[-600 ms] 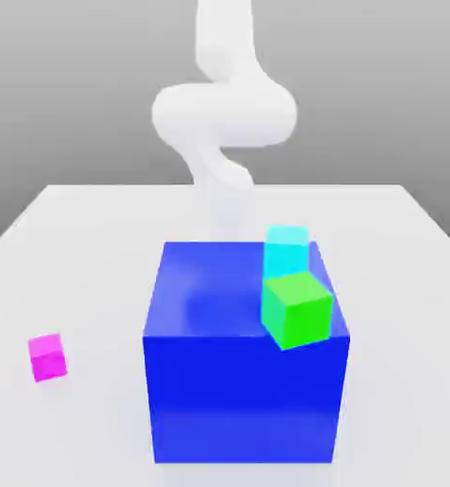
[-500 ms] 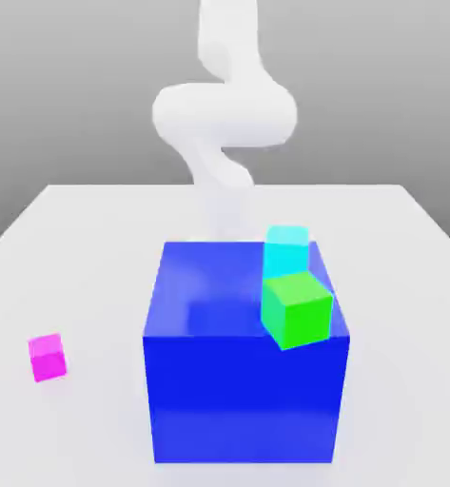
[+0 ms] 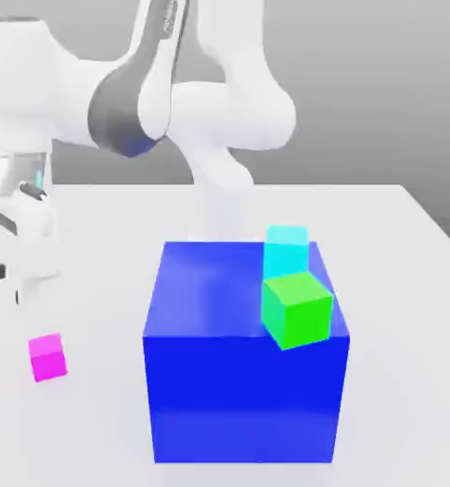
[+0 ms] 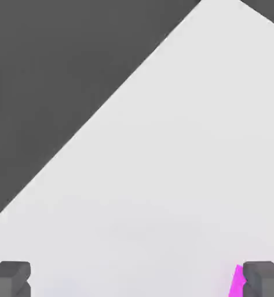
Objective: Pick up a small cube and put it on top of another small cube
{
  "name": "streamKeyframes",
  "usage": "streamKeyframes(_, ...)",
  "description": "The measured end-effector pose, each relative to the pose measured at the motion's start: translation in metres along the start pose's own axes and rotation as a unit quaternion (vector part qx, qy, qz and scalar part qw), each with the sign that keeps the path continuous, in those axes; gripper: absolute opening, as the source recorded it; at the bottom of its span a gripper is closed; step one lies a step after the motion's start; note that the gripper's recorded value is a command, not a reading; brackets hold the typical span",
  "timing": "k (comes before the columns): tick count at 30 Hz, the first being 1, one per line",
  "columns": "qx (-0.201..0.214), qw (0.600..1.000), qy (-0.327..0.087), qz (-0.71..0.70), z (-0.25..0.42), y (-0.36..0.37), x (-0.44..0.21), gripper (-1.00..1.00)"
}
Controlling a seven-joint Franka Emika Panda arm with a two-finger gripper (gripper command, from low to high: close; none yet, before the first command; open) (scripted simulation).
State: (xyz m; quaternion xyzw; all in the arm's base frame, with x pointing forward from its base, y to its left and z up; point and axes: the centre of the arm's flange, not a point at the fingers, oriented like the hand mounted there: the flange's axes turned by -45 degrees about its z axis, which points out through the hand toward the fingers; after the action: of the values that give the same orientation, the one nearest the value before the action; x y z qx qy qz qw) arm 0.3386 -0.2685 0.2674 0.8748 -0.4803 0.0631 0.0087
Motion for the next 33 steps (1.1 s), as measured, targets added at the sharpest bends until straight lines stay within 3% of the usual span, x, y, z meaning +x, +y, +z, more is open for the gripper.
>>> streamKeyframes(4, -0.024, 0.996, -0.051, 0.076, 0.066, 0.051, -0.025, 0.0)
streamKeyframes(9, -0.028, 0.995, -0.057, 0.082, 0.119, 0.057, -0.034, 0.0)
streamKeyframes(10, -0.028, 0.995, -0.057, 0.083, 0.128, 0.058, -0.036, -1.0)
streamKeyframes(17, -0.028, 0.995, -0.057, 0.083, 0.13, 0.058, -0.036, -1.0)
streamKeyframes(23, -0.027, 0.995, -0.057, 0.082, 0.077, 0.055, -0.03, -1.0)
streamKeyframes(33, 0.012, 0.985, -0.08, -0.155, -0.009, -0.175, -0.037, -1.0)
